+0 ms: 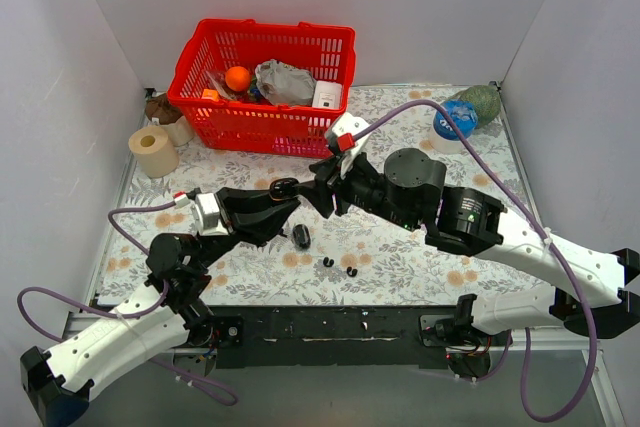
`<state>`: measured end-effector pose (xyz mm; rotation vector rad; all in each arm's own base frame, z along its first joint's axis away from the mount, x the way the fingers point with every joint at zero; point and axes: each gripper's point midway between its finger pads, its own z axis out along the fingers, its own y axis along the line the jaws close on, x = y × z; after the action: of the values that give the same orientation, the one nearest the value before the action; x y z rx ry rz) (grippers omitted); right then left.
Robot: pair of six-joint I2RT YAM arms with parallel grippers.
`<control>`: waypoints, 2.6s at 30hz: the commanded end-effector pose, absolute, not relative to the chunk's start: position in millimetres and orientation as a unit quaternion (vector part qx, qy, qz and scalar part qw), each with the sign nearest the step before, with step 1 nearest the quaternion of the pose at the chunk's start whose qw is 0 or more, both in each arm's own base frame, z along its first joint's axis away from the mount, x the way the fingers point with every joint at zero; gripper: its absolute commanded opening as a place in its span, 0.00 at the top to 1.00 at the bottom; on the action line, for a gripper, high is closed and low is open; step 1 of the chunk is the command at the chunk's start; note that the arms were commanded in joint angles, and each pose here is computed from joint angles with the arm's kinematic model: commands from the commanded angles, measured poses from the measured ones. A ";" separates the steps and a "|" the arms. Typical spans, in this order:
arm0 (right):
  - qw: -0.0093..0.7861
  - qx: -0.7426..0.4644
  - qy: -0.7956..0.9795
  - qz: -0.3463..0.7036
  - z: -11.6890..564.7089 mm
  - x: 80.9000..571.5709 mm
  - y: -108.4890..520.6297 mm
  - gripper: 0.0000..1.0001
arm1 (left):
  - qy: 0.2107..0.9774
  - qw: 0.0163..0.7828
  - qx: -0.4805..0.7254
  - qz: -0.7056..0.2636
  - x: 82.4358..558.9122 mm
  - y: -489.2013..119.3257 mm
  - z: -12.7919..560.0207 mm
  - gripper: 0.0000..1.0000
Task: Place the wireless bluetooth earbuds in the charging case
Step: Open the charging case, then pick up the earbud from the center of the board.
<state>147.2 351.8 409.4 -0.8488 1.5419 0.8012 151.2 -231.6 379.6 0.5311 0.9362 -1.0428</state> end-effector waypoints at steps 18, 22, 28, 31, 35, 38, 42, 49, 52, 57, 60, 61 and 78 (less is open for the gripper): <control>0.682 -0.192 0.649 0.279 456.6 198.1 277.9 0.37 | 0.415 0.725 0.238 -0.496 132.7 -220.4 375.2 1.00; 0.622 -0.208 0.701 0.282 401.2 222.1 286.1 0.37 | 0.408 0.730 0.221 -0.502 124.8 -207.9 383.3 1.00; 0.489 -0.294 0.776 0.268 270.7 241.1 331.4 0.50 | 0.400 0.752 0.183 -0.491 116.4 -178.1 394.6 1.00; 0.452 -0.321 0.779 0.293 237.4 241.6 361.3 0.57 | 0.393 0.761 0.177 -0.486 109.6 -166.6 402.2 1.00; 0.396 -0.355 0.788 0.310 200.5 245.3 399.8 0.61 | 0.391 0.764 0.176 -0.482 103.2 -158.2 407.9 1.00; 0.354 -0.392 0.791 0.309 175.9 246.4 425.2 0.60 | 0.385 0.768 0.176 -0.480 97.8 -151.9 413.1 1.00; 0.312 -0.436 0.789 0.299 151.4 244.1 449.2 0.50 | 0.385 0.770 0.181 -0.476 94.2 -149.0 413.7 1.00; 0.262 -0.479 0.800 0.249 105.4 243.7 460.3 0.44 | 0.385 0.772 0.181 -0.472 91.4 -143.9 411.6 1.00; 0.252 -0.482 0.806 0.232 90.3 243.8 456.0 0.44 | 0.389 0.770 0.182 -0.471 91.9 -144.4 409.8 1.00; 0.240 -0.486 0.815 0.203 69.6 242.6 454.6 0.38 | 0.393 0.767 0.184 -0.473 92.2 -146.1 406.7 1.00; 0.238 -0.486 0.817 0.198 64.0 243.4 456.1 0.37 | 0.392 0.766 0.183 -0.475 91.2 -145.7 407.1 1.00; 0.238 -0.486 0.818 0.194 61.5 244.4 455.7 0.37 | 0.391 0.766 0.183 -0.476 90.4 -145.4 407.6 1.00; 0.220 -0.498 0.816 0.195 37.8 231.4 460.1 0.50 | 0.396 0.763 0.174 -0.481 88.9 -141.5 404.3 1.00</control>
<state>230.3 449.5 35.7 -1.3640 2.2973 0.5212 90.8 -146.2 399.1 0.3953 0.8642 -1.0443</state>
